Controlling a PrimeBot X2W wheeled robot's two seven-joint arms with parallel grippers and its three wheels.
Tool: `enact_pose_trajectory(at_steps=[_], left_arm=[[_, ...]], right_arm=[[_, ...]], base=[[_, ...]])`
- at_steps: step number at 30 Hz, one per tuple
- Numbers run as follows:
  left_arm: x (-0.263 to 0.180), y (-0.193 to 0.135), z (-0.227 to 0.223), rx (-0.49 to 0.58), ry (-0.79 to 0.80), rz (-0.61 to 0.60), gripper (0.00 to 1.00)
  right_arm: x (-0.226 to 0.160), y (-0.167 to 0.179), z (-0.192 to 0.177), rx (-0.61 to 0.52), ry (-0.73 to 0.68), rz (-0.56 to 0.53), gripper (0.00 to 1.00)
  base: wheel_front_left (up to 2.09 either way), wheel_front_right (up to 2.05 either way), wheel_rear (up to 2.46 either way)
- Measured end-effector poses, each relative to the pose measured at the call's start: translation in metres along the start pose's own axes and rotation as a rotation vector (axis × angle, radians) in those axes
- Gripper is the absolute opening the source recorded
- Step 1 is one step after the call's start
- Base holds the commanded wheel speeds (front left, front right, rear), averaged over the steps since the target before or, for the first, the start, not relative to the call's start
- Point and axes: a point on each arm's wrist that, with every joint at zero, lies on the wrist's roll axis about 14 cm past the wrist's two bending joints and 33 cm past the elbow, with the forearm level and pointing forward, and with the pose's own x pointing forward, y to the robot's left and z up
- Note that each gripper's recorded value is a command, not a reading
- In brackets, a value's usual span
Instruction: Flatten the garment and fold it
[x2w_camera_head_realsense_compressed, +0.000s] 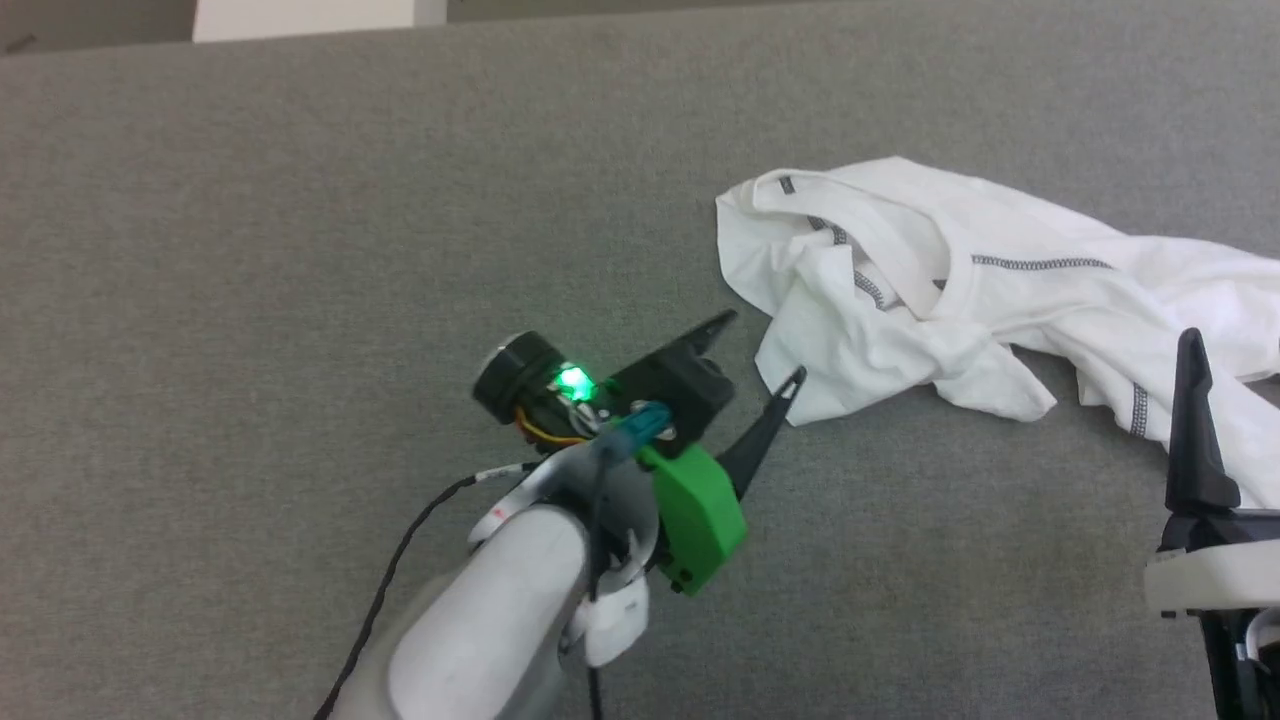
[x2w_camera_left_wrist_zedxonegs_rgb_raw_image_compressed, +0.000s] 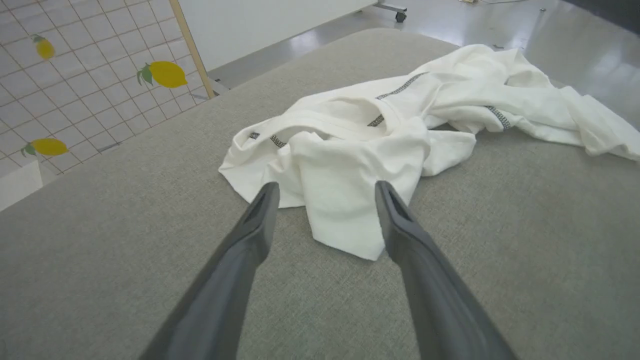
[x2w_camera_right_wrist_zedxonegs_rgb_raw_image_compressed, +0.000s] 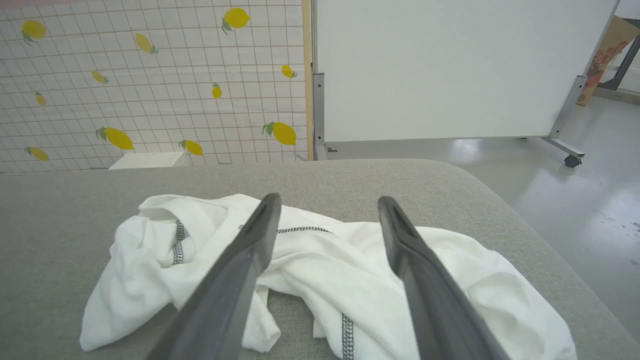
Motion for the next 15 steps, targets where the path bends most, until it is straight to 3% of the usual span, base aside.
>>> enact_pose_trajectory(at_steps=[10, 13, 15], left_arm=[[0.037, -0.007, -0.089, 0.011, 0.251, -0.128, 1.00], [0.047, -0.011, -0.095, 0.011, 0.260, -0.151, 1.00], [0.054, -0.015, -0.094, 0.012, 0.247, -0.170, 0.00]], right_arm=[[0.012, -0.007, -0.039, 0.007, 0.088, -0.030, 1.00], [0.012, -0.010, -0.046, 0.009, 0.103, -0.039, 1.00], [0.012, -0.012, -0.049, 0.007, 0.111, -0.046, 1.00]], base=[[0.00, 0.00, 0.00], [0.00, 0.00, 0.00], [0.00, 0.00, 0.00]])
